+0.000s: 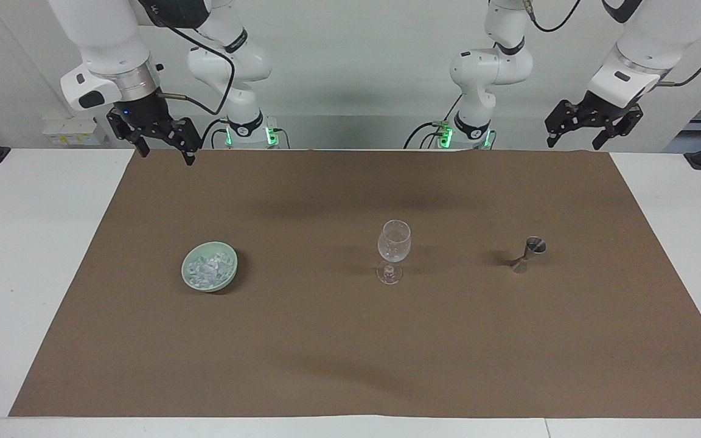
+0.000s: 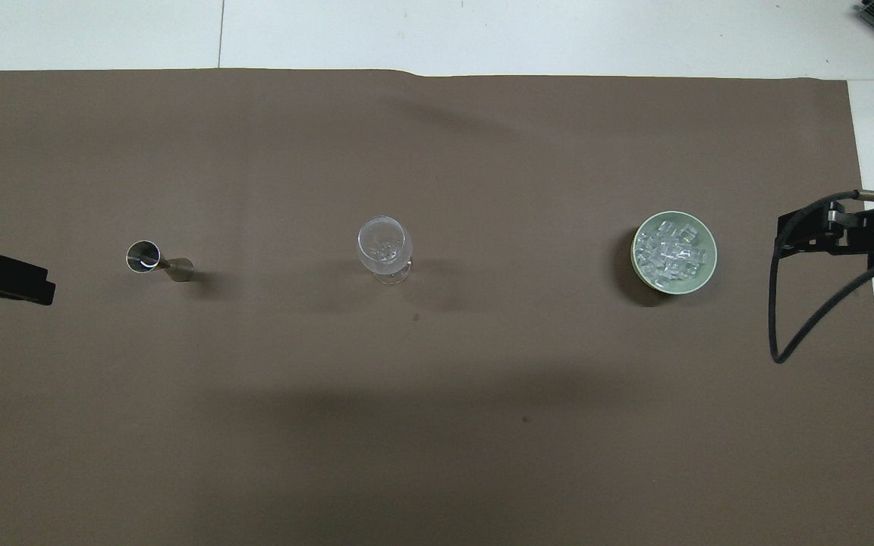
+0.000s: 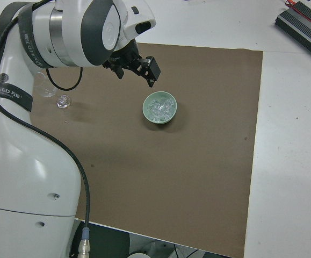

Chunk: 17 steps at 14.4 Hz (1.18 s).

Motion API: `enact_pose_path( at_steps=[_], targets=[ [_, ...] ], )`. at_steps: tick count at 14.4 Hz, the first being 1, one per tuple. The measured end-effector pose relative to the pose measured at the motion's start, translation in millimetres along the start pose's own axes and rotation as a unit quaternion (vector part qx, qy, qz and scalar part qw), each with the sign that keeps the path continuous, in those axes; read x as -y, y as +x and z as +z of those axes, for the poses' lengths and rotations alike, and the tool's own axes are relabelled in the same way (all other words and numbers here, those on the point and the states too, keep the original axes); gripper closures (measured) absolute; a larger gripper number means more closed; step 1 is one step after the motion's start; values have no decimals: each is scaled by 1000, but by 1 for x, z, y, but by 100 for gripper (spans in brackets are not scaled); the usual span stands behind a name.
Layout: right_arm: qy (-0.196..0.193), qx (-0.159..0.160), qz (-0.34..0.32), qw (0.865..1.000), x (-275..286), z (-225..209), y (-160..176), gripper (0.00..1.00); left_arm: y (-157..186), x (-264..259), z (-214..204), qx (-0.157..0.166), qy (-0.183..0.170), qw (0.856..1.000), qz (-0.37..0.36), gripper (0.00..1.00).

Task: Pour wine and add ice with both arms

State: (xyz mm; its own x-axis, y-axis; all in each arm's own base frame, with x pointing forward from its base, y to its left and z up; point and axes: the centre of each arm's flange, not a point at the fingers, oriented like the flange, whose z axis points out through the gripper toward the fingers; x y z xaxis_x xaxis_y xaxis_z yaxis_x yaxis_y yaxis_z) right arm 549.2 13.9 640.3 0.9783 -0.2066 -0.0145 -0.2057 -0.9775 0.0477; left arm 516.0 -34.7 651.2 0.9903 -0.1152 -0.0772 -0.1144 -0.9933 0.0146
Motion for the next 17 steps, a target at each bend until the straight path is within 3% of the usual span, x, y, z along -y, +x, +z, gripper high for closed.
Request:
enact_pose_path(
  at_steps=[17],
  targets=[
    [0, 0, 4, 1000, -4, 0, 1, 0, -2, -1, -5, -8, -4, 1000, 0, 0]
  ],
)
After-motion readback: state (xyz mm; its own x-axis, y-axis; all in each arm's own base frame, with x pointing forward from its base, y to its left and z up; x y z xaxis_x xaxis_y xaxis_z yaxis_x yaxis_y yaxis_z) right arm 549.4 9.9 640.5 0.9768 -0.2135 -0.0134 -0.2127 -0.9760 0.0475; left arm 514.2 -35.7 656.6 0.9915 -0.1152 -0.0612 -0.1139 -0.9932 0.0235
